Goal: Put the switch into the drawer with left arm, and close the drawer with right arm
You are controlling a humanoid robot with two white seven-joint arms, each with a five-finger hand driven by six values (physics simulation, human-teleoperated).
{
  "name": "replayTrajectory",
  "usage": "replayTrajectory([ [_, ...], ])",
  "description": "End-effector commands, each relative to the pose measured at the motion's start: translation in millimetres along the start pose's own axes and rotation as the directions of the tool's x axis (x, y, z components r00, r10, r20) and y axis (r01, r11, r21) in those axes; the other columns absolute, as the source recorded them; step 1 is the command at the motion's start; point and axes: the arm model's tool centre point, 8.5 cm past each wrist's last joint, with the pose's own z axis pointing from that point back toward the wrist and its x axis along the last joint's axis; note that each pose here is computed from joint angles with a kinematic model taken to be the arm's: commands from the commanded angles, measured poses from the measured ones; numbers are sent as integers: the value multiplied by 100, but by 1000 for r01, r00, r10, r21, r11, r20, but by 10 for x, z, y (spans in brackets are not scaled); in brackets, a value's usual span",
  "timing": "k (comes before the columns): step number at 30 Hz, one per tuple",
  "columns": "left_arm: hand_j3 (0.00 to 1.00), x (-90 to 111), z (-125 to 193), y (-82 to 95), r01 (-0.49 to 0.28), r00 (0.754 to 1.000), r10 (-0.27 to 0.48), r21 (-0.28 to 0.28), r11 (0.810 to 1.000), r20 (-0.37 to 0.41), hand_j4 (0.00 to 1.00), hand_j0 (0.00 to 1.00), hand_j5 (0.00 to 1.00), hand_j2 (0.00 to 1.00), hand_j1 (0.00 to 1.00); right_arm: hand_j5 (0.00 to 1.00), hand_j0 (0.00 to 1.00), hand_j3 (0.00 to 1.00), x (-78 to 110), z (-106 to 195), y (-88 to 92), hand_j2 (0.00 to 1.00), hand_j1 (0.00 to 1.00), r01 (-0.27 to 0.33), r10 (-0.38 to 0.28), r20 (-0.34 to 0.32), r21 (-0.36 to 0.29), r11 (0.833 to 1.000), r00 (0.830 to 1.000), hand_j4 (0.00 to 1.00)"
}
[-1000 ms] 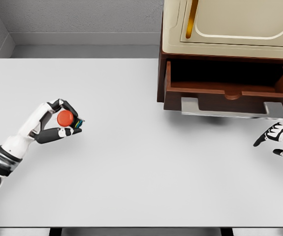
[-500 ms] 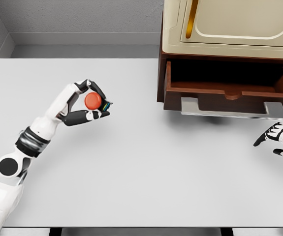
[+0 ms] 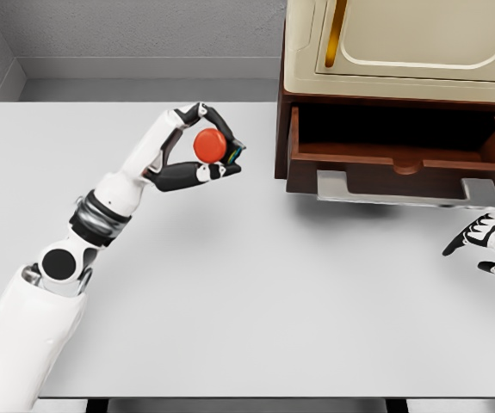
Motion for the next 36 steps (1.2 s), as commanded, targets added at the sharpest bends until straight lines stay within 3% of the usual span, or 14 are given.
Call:
replayTrajectory([
  [1, 22, 33, -107, -106, -19, 1000, 19, 15, 1000, 22, 22, 22, 22, 22, 22, 65, 65, 65, -5, 3, -5, 65, 65, 5, -5, -1, -3, 1000, 1000, 65],
  [3, 22, 27, -198, -108, -16, 1000, 16, 13, 1000, -5, 22, 22, 22, 22, 22, 65, 65, 65, 0, 1, -6, 65, 65, 4, -4, 0, -3, 1000, 1000, 65],
  [16, 22, 227, -736, -354, 128, 991, -125, -55, 990, 54, 22, 22, 22, 22, 22, 65, 65, 65, 5, -3, -4, 65, 65, 6, -6, 2, -3, 1000, 1000, 65],
  [19, 22, 232, -828, -415, 187, 982, -185, -70, 980, 29, 22, 22, 22, 22, 22, 65, 65, 65, 5, -3, -4, 65, 65, 6, -6, 2, -3, 1000, 1000, 65],
  [28, 22, 299, -1111, -487, 264, 965, -263, -139, 955, 23, 22, 22, 22, 22, 22, 65, 65, 65, 4, -2, -9, 65, 65, 5, -5, 2, -5, 1000, 1000, 65],
  [33, 23, 317, -1234, -566, 341, 940, -340, -169, 925, 35, 23, 23, 23, 23, 23, 66, 66, 66, 0, 1, -7, 66, 66, 6, -6, 0, -4, 1000, 1000, 66],
  [36, 23, 323, -1317, -587, 354, 935, -352, -188, 916, 47, 23, 23, 23, 23, 23, 65, 65, 65, 4, -2, -9, 65, 65, 5, -5, 2, -5, 1000, 1000, 65],
])
